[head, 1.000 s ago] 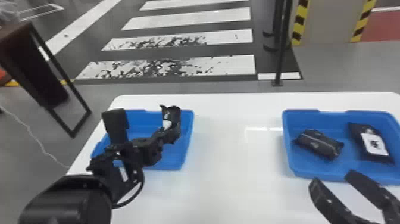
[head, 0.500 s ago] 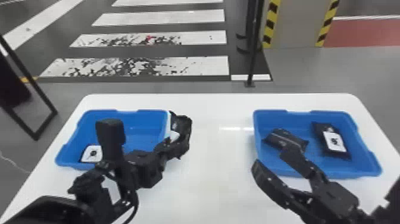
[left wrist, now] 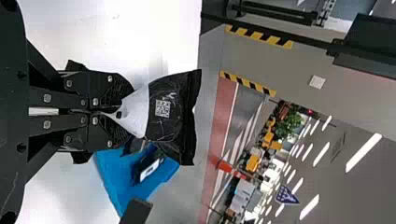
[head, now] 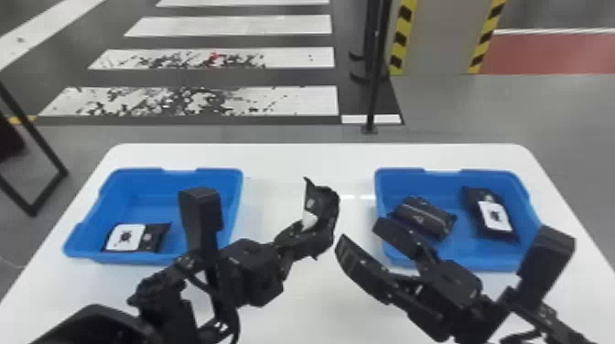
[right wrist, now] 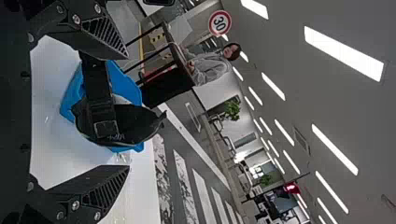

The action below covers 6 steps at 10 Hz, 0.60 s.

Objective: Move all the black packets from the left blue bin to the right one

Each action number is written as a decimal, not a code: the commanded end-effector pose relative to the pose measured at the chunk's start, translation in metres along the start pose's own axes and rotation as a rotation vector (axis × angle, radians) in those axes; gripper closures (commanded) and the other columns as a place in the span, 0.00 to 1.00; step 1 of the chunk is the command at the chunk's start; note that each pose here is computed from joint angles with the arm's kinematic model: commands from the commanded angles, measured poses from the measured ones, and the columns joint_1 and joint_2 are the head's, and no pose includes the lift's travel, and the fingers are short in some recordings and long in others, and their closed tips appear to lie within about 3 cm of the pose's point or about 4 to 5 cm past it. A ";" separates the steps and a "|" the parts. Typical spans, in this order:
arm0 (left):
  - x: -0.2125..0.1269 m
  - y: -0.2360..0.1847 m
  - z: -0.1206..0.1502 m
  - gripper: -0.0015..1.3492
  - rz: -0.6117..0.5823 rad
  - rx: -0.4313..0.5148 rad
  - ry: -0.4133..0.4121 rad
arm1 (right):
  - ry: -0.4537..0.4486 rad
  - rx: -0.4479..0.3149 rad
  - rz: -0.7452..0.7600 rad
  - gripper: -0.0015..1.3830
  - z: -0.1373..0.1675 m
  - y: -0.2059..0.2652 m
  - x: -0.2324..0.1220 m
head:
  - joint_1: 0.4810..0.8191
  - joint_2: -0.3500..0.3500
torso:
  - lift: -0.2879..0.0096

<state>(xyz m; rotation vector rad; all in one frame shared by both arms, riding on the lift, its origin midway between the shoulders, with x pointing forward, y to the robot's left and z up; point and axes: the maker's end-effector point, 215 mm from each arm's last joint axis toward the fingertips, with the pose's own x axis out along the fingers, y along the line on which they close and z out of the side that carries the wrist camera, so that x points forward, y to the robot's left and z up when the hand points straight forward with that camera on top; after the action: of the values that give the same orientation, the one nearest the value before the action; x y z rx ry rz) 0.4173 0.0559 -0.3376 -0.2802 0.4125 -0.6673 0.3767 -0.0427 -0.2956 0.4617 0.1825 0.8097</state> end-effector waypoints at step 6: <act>0.017 -0.086 -0.015 0.89 -0.208 -0.051 0.033 | -0.008 -0.010 0.017 0.27 0.006 -0.012 0.026 | 0.63 0.41 | 0.50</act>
<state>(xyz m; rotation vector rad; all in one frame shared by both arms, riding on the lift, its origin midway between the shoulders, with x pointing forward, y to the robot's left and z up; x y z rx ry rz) 0.3788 -0.0184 -0.3229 -0.3584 0.4326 -0.8585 0.4030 -0.0324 -0.2945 0.4535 0.1663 0.8253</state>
